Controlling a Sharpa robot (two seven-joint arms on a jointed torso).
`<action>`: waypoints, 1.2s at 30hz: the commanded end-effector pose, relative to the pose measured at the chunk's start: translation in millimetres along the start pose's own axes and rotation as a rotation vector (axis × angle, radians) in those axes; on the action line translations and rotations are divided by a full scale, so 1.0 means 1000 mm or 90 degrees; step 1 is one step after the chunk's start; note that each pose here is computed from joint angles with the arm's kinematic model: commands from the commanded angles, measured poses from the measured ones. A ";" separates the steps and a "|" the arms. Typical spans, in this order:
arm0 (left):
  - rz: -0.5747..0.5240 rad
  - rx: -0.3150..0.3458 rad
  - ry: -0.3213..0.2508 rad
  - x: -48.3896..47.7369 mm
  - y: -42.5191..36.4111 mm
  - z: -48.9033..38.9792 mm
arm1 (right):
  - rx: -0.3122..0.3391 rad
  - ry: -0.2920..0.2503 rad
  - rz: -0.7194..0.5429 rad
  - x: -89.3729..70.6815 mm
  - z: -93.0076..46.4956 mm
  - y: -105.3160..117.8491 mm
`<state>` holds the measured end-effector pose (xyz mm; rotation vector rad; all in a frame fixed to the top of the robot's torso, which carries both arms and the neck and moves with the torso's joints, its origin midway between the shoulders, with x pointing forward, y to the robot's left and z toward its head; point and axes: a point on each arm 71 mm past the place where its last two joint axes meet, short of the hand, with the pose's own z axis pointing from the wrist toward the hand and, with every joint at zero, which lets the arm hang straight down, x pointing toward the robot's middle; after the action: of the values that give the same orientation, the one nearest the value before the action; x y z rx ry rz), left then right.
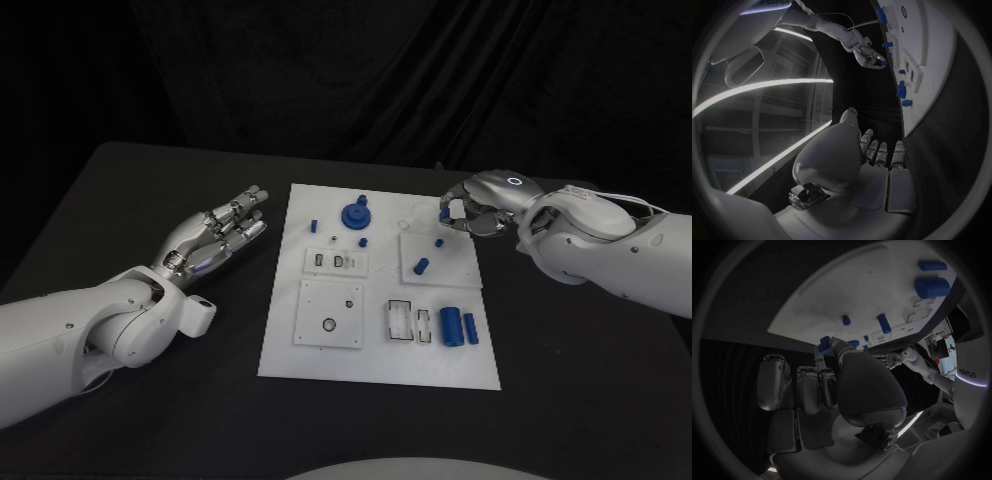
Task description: Assemble the parts on the task board
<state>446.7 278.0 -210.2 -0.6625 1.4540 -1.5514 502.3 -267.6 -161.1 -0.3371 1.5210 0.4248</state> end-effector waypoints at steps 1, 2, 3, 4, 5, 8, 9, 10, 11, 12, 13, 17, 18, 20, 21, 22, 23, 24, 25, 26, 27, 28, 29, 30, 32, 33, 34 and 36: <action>-0.006 0.127 0.005 0.0014 -0.0146 -0.0010 | -0.026 -0.048 0.008 -0.012 0.002 0.019; -0.006 0.127 0.005 0.0016 -0.0145 -0.0008 | -0.037 -0.048 0.011 -0.014 0.003 0.027; -0.007 0.127 0.005 0.0019 -0.0145 -0.0006 | -0.054 -0.047 0.013 -0.015 0.005 0.039; -0.007 0.128 0.006 0.0023 -0.0145 -0.0002 | -0.066 -0.046 0.015 -0.016 0.007 0.048; -0.007 0.128 0.006 0.0026 -0.0144 0.0001 | -0.077 -0.043 0.017 -0.016 0.009 0.057; -0.009 0.128 0.008 0.0037 -0.0143 0.0009 | -0.108 -0.030 0.021 -0.013 0.016 0.082; -0.009 0.127 0.009 0.0041 -0.0143 0.0011 | -0.116 -0.023 0.019 -0.011 0.018 0.090; -0.010 0.127 0.009 0.0042 -0.0143 0.0012 | -0.121 -0.020 0.017 -0.009 0.019 0.094; -0.010 0.127 0.009 0.0045 -0.0144 0.0013 | -0.127 -0.014 0.013 -0.007 0.021 0.101; -0.010 0.127 0.010 0.0047 -0.0144 0.0014 | -0.131 -0.007 0.009 -0.003 0.023 0.107; -0.010 0.127 0.010 0.0048 -0.0144 0.0015 | -0.133 -0.003 0.007 -0.002 0.024 0.109; -0.010 0.127 0.010 0.0051 -0.0145 0.0015 | -0.135 0.019 -0.007 0.010 0.030 0.122; -0.010 0.127 0.010 0.0051 -0.0144 0.0016 | -0.135 0.024 -0.012 0.013 0.031 0.124; -0.010 0.127 0.010 0.0053 -0.0144 0.0017 | -0.134 0.031 -0.019 0.017 0.033 0.128; -0.011 0.127 0.010 0.0053 -0.0144 0.0019 | -0.134 0.035 -0.022 0.019 0.034 0.129; -0.011 0.127 0.010 0.0054 -0.0143 0.0020 | -0.134 0.038 -0.025 0.021 0.034 0.131; -0.011 0.127 0.011 0.0055 -0.0142 0.0022 | -0.134 0.042 -0.027 0.023 0.035 0.132; -0.011 0.127 0.011 0.0056 -0.0141 0.0024 | -0.133 0.044 -0.028 0.025 0.036 0.133; -0.011 0.127 0.011 0.0057 -0.0140 0.0027 | -0.134 0.047 -0.030 0.026 0.037 0.134; -0.011 0.127 0.011 0.0058 -0.0139 0.0029 | -0.134 0.050 -0.031 0.027 0.037 0.135; -0.011 0.127 0.012 0.0061 -0.0138 0.0033 | -0.135 0.054 -0.032 0.029 0.038 0.137; -0.011 0.127 0.012 0.0062 -0.0137 0.0035 | -0.136 0.055 -0.033 0.030 0.038 0.137; -0.012 0.127 0.012 0.0063 -0.0137 0.0037 | -0.137 0.057 -0.033 0.031 0.039 0.138; -0.012 0.127 0.013 0.0065 -0.0136 0.0040 | -0.138 0.059 -0.034 0.031 0.039 0.139; -0.012 0.127 0.013 0.0067 -0.0135 0.0044 | -0.140 0.060 -0.034 0.032 0.040 0.141; -0.012 0.127 0.014 0.0069 -0.0134 0.0045 | -0.140 0.061 -0.034 0.033 0.040 0.142; -0.012 0.127 0.014 0.0070 -0.0134 0.0046 | -0.141 0.061 -0.034 0.033 0.040 0.142; -0.013 0.127 0.014 0.0070 -0.0133 0.0047 | -0.142 0.062 -0.034 0.034 0.041 0.143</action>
<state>448.7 270.3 -211.0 -0.6559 1.4592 -1.5669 470.9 -119.7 -184.1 -0.5739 1.5446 0.5808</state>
